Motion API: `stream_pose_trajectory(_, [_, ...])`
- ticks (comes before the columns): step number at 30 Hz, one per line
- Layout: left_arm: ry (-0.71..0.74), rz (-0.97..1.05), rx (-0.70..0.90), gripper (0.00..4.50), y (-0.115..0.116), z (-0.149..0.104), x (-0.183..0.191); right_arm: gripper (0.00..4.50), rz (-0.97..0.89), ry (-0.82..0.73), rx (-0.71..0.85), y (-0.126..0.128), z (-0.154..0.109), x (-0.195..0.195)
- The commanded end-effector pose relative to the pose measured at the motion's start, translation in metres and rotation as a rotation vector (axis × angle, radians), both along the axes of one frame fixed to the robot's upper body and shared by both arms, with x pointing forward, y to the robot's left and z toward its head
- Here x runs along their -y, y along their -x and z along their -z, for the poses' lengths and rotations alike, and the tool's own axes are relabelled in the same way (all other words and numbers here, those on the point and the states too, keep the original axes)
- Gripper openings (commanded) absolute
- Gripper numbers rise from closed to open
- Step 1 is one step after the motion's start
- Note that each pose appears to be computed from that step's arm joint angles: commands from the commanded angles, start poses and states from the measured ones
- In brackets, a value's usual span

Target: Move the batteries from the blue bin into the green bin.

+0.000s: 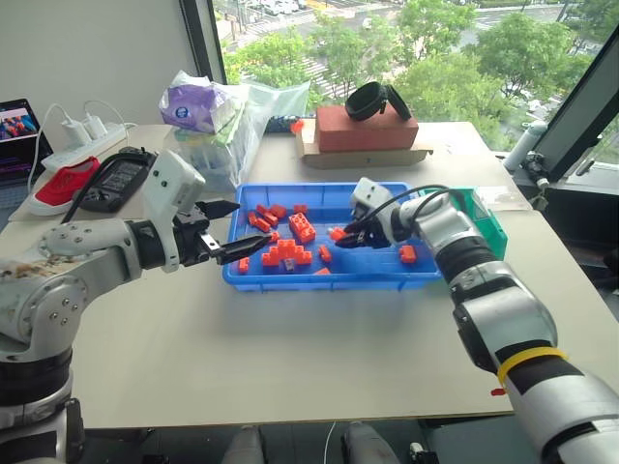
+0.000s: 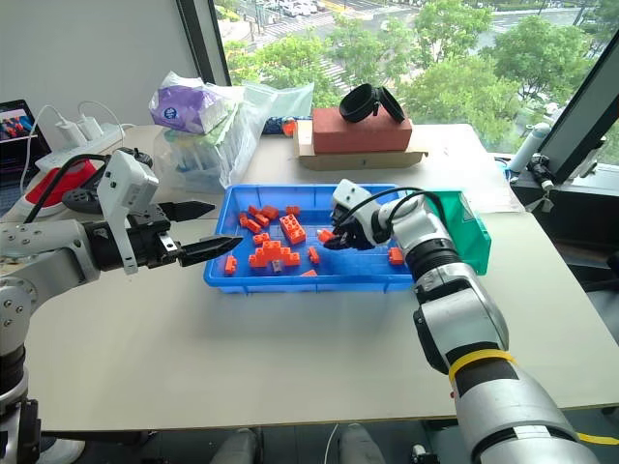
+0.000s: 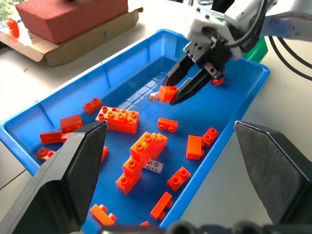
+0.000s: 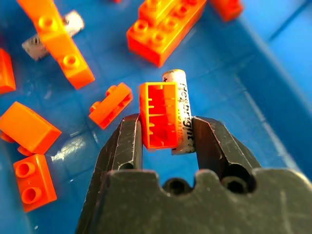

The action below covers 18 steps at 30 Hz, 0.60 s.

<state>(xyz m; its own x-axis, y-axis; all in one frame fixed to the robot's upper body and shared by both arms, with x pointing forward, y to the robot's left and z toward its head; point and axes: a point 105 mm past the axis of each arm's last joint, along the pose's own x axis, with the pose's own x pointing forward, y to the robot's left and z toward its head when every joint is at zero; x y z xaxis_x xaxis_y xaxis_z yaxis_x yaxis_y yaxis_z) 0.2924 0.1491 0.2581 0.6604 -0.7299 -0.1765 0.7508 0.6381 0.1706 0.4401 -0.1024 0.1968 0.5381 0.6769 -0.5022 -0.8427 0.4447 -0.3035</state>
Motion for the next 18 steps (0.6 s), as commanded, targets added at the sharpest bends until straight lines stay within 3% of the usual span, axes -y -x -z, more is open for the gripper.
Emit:
stream_pose_trajectory(1, [0.008,0.016,0.049,4.5,0.001,-0.01,0.002,1.26,-0.024,-0.051,0.06,0.002,-0.033,0.002])
stream_pose_trajectory(12, [0.007,0.022,0.046,4.5,0.0,-0.009,0.003,1.26,-0.015,-0.024,0.045,0.004,-0.023,0.008])
stream_pose_trajectory(18, [0.006,0.029,0.041,4.5,0.0,-0.006,0.005,1.26,-0.036,0.046,-0.026,0.009,0.006,0.011])
